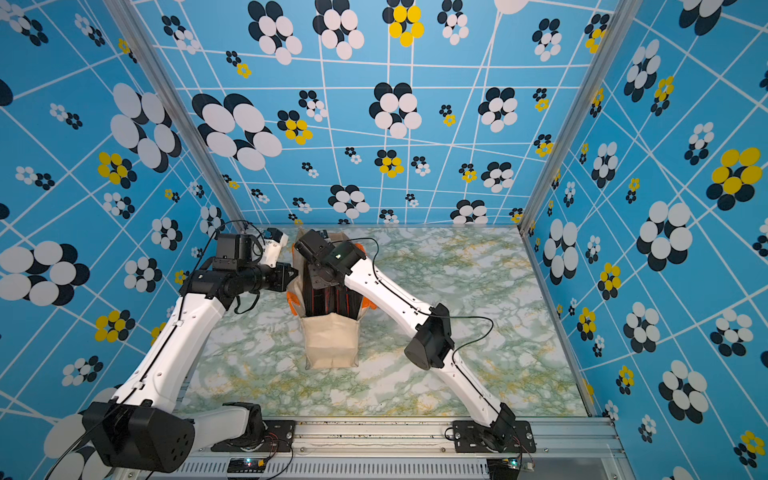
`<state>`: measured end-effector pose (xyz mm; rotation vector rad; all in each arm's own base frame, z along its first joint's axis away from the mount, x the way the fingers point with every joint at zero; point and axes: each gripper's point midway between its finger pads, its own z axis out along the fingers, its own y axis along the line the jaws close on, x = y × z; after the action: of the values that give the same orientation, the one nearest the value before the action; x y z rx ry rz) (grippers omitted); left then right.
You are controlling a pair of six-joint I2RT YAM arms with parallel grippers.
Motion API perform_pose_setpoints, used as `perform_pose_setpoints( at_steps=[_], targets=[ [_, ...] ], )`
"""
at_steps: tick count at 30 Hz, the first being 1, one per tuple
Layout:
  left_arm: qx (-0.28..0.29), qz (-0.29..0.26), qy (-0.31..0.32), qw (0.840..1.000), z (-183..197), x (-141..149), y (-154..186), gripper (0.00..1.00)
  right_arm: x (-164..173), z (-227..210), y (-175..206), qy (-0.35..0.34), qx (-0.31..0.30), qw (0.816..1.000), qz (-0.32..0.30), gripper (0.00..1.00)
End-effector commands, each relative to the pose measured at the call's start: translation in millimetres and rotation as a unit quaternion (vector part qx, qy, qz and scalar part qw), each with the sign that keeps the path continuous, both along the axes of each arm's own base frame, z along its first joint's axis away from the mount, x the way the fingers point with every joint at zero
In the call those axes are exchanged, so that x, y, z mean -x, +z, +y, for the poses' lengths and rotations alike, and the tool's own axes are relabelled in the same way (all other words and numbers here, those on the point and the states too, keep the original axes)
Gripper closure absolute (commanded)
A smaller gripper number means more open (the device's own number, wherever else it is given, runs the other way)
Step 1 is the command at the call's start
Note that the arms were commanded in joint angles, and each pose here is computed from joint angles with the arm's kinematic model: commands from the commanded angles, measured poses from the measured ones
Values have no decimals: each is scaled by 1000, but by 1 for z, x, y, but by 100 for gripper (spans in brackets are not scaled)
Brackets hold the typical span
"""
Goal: Remove the ping pong set from the canvas bag
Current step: Pick up the ping pong set from the canvas bag.
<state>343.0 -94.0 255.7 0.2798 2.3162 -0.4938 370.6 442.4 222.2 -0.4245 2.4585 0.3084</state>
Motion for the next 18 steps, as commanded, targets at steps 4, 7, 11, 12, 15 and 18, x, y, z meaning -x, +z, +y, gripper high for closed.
perform_pose_setpoints(
  at_steps=[4, 7, 11, 12, 15, 18],
  targets=[
    [-10, -30, 0, 999, 2, -12, 14, 100, 2, -10, 100, 3, -76, 993, -86, 100],
    [-12, -30, 2, 999, 2, -13, 13, 100, 3, -12, 113, 4, -86, 992, -98, 100],
    [-13, -31, 2, 999, 3, -13, 13, 100, 4, -17, 132, 3, -95, 989, -117, 100],
    [-14, -30, 2, 999, 3, -13, 13, 100, 4, -18, 136, 3, -97, 988, -122, 100],
    [-15, -28, 2, 999, 3, -13, 10, 100, 5, -23, 152, 2, -105, 985, -139, 100],
    [-14, -29, 1, 999, 3, -12, 11, 100, 6, -27, 167, 4, -114, 981, -156, 100]
  ],
)
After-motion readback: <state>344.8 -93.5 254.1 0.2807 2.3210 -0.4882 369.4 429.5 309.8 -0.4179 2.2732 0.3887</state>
